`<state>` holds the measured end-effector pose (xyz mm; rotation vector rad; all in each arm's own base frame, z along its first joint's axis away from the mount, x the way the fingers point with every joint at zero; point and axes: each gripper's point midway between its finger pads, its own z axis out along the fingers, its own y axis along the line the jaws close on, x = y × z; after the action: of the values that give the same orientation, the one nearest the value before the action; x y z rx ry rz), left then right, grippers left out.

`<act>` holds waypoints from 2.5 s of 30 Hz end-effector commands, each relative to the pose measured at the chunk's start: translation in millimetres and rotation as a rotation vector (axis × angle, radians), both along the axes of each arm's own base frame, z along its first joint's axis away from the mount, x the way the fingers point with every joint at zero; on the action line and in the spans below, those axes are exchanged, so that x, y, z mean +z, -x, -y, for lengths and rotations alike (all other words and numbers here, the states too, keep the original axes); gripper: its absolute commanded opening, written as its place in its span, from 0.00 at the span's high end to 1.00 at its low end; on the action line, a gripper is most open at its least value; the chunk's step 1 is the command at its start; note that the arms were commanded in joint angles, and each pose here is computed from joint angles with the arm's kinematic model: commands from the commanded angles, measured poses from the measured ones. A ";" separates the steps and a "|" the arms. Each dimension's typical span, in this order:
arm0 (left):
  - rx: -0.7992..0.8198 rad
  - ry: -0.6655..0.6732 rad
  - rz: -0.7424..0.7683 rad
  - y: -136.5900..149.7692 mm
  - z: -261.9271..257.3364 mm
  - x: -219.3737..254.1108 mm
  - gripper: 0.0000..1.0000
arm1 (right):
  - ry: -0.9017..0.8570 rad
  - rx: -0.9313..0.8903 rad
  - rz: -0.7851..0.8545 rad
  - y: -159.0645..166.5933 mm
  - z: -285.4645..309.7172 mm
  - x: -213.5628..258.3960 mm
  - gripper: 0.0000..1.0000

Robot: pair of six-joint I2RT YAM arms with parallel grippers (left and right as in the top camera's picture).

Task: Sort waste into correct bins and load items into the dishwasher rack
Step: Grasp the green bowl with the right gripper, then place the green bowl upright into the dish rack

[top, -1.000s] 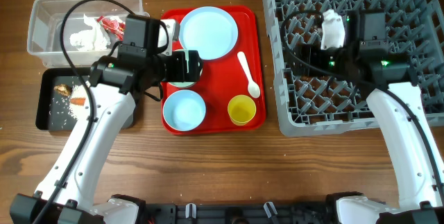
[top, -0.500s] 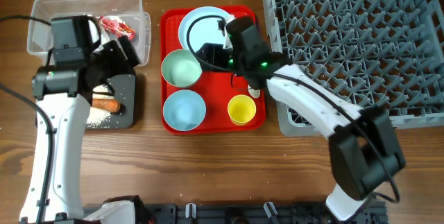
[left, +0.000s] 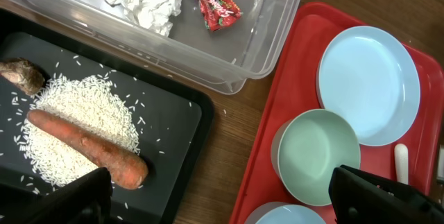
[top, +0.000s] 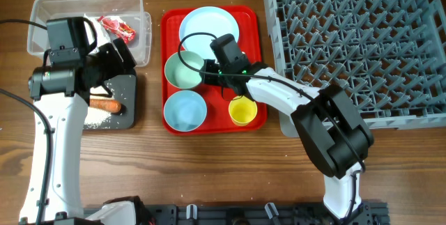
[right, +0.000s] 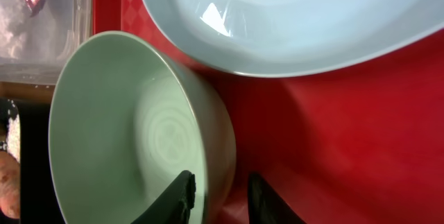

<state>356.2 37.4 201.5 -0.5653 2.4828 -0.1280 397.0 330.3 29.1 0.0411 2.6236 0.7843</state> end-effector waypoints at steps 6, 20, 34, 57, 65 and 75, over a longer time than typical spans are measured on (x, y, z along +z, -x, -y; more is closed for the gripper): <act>0.018 -0.004 0.003 -2.9 -4.4 1.9 0.00 | 0.044 0.011 0.053 -11.1 1.6 1.1 0.95; 0.018 -0.004 0.003 -2.9 -4.4 1.9 0.00 | 1.002 -0.691 0.741 -83.9 272.9 309.5 0.96; 0.018 -0.004 0.003 -2.9 -4.4 1.9 0.00 | 1.746 -0.230 0.564 -181.8 305.6 173.5 0.95; 0.019 -0.004 0.003 -2.9 -4.4 1.9 0.00 | 1.448 -0.078 0.796 -139.9 157.2 200.5 0.00; 0.018 -0.004 0.003 -2.9 -4.4 1.9 0.00 | 0.072 0.452 0.124 48.5 8.9 141.6 0.00; 0.018 -0.004 0.003 -2.9 -4.4 1.9 0.00 | 0.242 0.224 -0.229 114.7 -3.8 -3.7 0.52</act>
<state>356.5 38.1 199.5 -0.5689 2.4893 -0.1226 276.8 342.8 36.2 -0.3996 2.9306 0.6357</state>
